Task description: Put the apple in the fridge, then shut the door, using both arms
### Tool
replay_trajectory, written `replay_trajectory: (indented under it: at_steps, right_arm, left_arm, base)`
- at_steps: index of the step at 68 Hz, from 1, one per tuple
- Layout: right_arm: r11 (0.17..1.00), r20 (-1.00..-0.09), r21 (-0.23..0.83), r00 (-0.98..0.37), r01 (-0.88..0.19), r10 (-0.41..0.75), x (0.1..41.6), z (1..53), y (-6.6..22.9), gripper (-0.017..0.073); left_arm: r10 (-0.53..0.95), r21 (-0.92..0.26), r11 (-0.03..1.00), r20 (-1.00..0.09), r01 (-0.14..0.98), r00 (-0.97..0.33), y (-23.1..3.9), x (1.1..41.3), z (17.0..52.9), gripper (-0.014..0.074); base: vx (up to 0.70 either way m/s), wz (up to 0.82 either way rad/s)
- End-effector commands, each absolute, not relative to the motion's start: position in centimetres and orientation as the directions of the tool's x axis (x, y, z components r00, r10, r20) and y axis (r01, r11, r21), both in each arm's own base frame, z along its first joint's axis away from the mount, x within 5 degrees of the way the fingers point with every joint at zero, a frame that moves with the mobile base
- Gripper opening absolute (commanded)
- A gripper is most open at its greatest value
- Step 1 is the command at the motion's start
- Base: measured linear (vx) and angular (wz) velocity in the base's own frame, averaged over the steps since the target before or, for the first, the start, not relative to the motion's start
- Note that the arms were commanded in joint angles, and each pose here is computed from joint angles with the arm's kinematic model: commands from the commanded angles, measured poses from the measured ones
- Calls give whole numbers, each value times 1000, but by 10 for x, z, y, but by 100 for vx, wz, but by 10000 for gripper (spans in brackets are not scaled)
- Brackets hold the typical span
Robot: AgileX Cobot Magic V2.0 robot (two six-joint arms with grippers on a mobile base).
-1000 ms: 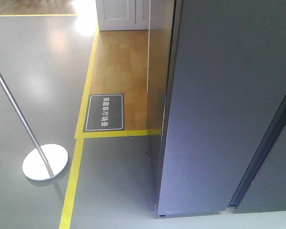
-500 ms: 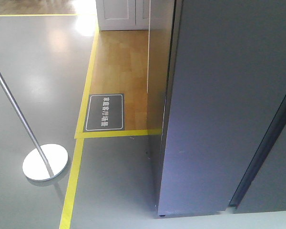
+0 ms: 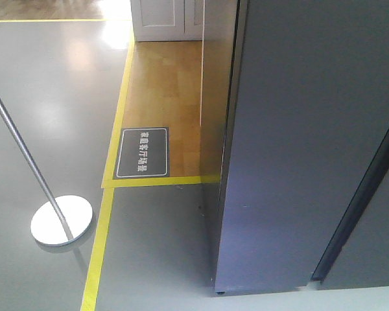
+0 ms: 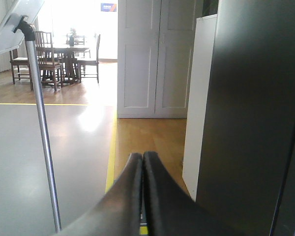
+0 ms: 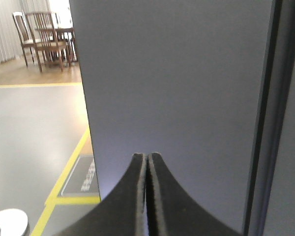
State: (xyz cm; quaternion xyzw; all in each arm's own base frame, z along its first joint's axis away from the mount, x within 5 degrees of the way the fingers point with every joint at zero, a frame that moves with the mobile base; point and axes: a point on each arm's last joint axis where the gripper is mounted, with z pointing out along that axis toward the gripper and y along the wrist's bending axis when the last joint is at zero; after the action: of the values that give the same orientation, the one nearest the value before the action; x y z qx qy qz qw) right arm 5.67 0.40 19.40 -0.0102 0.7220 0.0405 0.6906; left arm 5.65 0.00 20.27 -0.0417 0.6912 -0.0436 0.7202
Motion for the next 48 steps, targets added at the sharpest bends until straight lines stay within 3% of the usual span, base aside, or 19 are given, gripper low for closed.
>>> replay_trajectory:
  at_steps: [1,48]
  right_arm:
    - [997,-998,17,58,-70,21,56,200,4,-3]
    - [997,-997,17,75,-71,23,56,202,4,-3]
  left_arm:
    - [-125,-125,992,-985,12,120,0,55,206,-6]
    - [-125,-125,992,-985,12,120,0,55,206,-6]
  base:
    - [0,0]
    - [0,0]
